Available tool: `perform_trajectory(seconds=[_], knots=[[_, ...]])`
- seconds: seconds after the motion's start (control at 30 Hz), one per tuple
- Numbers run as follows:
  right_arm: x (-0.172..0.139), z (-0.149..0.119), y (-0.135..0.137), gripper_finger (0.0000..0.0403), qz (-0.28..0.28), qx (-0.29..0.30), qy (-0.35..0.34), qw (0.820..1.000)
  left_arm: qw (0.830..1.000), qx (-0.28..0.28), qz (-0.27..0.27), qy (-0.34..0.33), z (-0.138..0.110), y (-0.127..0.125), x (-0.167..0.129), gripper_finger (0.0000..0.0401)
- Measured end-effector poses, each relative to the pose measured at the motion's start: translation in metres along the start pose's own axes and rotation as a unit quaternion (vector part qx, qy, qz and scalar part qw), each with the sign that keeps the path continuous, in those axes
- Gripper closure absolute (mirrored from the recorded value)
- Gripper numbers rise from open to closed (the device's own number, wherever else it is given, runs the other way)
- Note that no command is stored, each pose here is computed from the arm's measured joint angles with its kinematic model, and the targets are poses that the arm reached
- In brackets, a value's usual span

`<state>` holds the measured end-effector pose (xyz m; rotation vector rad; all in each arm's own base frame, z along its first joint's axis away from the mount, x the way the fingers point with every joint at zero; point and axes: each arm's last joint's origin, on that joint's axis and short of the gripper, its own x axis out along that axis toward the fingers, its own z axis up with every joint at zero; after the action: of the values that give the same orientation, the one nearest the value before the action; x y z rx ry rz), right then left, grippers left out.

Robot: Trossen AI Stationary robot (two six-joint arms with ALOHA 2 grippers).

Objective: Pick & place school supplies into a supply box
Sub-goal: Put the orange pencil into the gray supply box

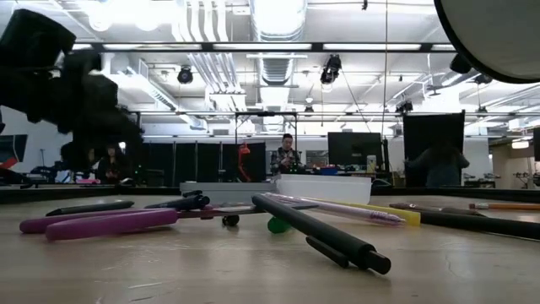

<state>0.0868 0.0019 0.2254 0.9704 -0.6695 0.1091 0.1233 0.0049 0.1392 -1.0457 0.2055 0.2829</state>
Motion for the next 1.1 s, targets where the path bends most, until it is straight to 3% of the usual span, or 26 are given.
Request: perform_trajectory(seconds=[0.07,0.1,0.27,0.43,0.73,0.83,0.97,1.1], knots=[[0.007,-0.004,-0.002,0.0394,-0.027,-0.005,0.008,1.000,0.992,-0.126,-0.019,-0.010,0.002,-0.003,0.000,0.0350],[0.011,-0.006,-0.004,0.0394,-0.049,-0.009,0.012,0.999,0.988,-0.152,-0.024,-0.011,0.003,-0.004,0.000,0.0350],[0.033,-0.019,-0.013,0.0394,-0.150,-0.036,0.020,0.988,0.996,-0.086,-0.025,-0.017,0.003,-0.005,0.000,0.0350],[0.057,-0.028,-0.013,0.0394,-0.187,-0.014,0.037,0.982,0.995,-0.088,-0.029,-0.021,0.004,-0.006,0.000,0.0350],[0.078,-0.044,-0.024,0.0394,-0.291,-0.078,0.122,0.946,0.995,-0.089,-0.026,-0.030,0.005,-0.006,0.000,0.0350],[0.082,-0.044,-0.027,0.0389,-0.364,-0.115,0.179,0.907,0.995,-0.087,-0.023,-0.037,0.005,-0.006,0.000,0.0350],[0.080,-0.035,-0.024,0.0353,-0.499,-0.172,0.267,0.806,0.997,-0.070,-0.020,-0.040,0.005,-0.006,0.000,0.0350],[0.081,-0.020,-0.013,0.0297,-0.576,-0.226,0.334,0.711,0.996,-0.069,-0.015,-0.047,0.006,-0.005,0.000,0.0350]])
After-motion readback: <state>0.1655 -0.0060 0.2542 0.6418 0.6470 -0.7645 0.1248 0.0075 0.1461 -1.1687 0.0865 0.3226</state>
